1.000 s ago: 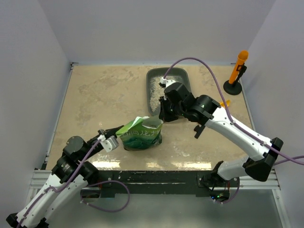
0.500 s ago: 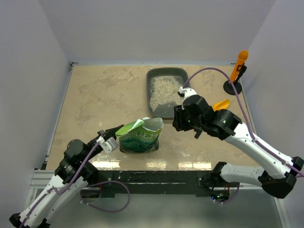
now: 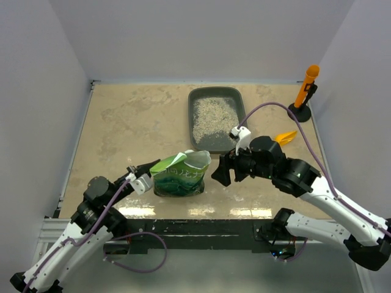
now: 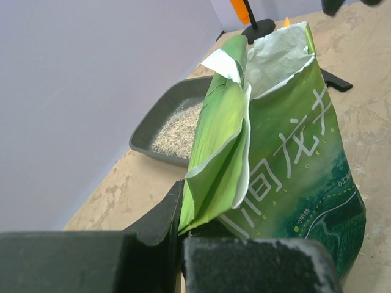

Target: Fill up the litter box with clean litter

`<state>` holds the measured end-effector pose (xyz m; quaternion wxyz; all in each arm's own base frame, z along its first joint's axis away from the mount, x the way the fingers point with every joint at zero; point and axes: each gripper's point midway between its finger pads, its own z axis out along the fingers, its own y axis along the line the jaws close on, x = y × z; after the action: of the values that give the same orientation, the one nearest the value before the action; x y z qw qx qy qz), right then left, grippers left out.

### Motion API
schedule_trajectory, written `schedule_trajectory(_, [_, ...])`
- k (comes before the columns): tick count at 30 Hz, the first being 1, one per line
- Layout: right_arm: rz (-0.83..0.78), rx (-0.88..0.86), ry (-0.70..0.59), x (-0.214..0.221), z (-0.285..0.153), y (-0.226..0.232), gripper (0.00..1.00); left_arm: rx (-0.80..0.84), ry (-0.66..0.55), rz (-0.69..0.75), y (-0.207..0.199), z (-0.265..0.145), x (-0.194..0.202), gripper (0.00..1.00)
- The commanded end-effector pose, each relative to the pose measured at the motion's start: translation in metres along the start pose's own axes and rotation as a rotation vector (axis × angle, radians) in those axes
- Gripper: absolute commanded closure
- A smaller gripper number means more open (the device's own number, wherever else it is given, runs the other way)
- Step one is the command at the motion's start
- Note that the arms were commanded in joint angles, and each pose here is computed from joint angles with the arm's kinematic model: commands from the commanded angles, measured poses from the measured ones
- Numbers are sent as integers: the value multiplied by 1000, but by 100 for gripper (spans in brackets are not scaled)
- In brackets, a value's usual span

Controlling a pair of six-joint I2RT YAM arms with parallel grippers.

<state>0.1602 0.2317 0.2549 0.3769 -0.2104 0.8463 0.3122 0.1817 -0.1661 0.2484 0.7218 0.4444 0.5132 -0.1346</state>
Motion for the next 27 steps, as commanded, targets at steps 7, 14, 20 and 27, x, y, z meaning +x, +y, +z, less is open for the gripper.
schedule_trajectory(7, [-171,-239,-58,3,3,31,12,-86,-185,52,33,-7,-68,100])
schedule_trajectory(14, [-294,-239,-241,-16,9,26,1,-94,-199,55,34,-11,-73,100])
schedule_trajectory(20, [-337,-197,-236,-9,28,13,1,-82,-207,62,32,-12,-74,100])
schedule_trajectory(27, [-375,-349,-192,7,54,34,1,-62,-200,76,27,-11,-70,100])
